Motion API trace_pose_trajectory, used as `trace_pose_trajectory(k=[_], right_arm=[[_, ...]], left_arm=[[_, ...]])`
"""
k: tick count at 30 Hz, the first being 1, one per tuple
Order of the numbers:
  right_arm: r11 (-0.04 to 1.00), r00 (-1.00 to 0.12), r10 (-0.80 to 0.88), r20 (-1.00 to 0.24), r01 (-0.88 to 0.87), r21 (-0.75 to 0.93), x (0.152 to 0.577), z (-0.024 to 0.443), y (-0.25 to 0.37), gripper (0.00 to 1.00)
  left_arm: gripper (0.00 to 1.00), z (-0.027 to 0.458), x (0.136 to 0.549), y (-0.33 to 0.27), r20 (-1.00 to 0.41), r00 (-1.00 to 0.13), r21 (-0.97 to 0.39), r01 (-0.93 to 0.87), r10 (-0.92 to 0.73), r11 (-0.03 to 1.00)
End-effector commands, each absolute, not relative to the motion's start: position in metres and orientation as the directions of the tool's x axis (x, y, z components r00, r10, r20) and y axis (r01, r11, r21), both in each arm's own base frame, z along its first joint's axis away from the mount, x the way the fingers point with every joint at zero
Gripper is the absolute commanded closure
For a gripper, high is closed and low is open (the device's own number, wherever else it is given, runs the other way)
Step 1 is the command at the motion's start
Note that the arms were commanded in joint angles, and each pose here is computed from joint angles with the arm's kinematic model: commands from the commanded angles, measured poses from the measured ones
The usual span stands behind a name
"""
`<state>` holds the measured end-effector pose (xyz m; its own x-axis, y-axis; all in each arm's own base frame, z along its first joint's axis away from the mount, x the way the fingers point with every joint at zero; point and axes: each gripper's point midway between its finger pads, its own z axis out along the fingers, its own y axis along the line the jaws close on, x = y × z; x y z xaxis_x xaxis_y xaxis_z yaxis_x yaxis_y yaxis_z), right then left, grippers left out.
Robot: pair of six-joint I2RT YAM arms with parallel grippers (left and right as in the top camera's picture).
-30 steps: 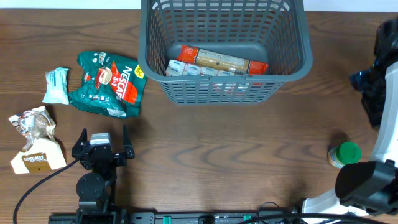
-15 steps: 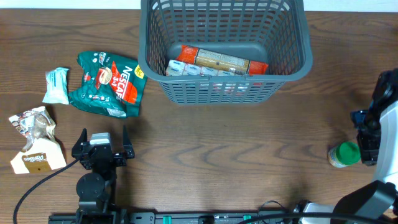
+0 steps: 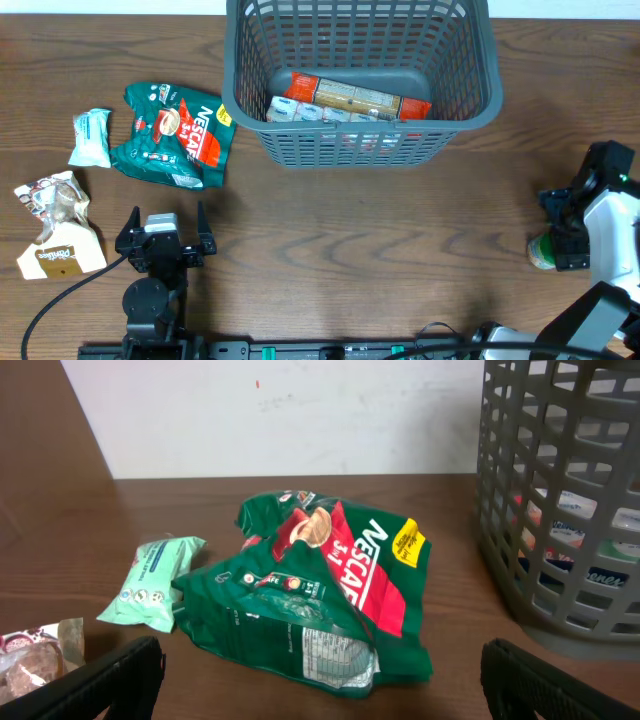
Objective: Pack container
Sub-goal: 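Lower the right gripper over the green-lidded jar and grasp it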
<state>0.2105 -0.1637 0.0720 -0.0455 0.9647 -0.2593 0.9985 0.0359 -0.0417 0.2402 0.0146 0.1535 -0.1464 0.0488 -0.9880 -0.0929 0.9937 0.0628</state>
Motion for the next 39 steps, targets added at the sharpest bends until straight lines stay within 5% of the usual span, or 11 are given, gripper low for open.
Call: trace_pose_trajectory(k=[1, 17, 39], right_arm=[[0.031, -0.04, 0.961, -0.273, 0.999, -0.038, 0.207, 0.07, -0.166, 0.02], [-0.055, 0.045, 0.959, -0.279, 0.998, -0.029, 0.189, 0.054, -0.183, 0.05], [-0.049, 0.039, 0.975, -0.217, 0.998, -0.041, 0.199, 0.023, -0.188, 0.05]], left_arm=[[0.01, 0.138, 0.24, 0.016, -0.981, -0.184, 0.084, -0.094, 0.065, 0.992], [0.01, 0.138, 0.24, 0.016, -0.981, -0.184, 0.084, -0.094, 0.065, 0.992], [0.01, 0.138, 0.24, 0.016, -0.981, -0.184, 0.084, -0.094, 0.065, 0.992]])
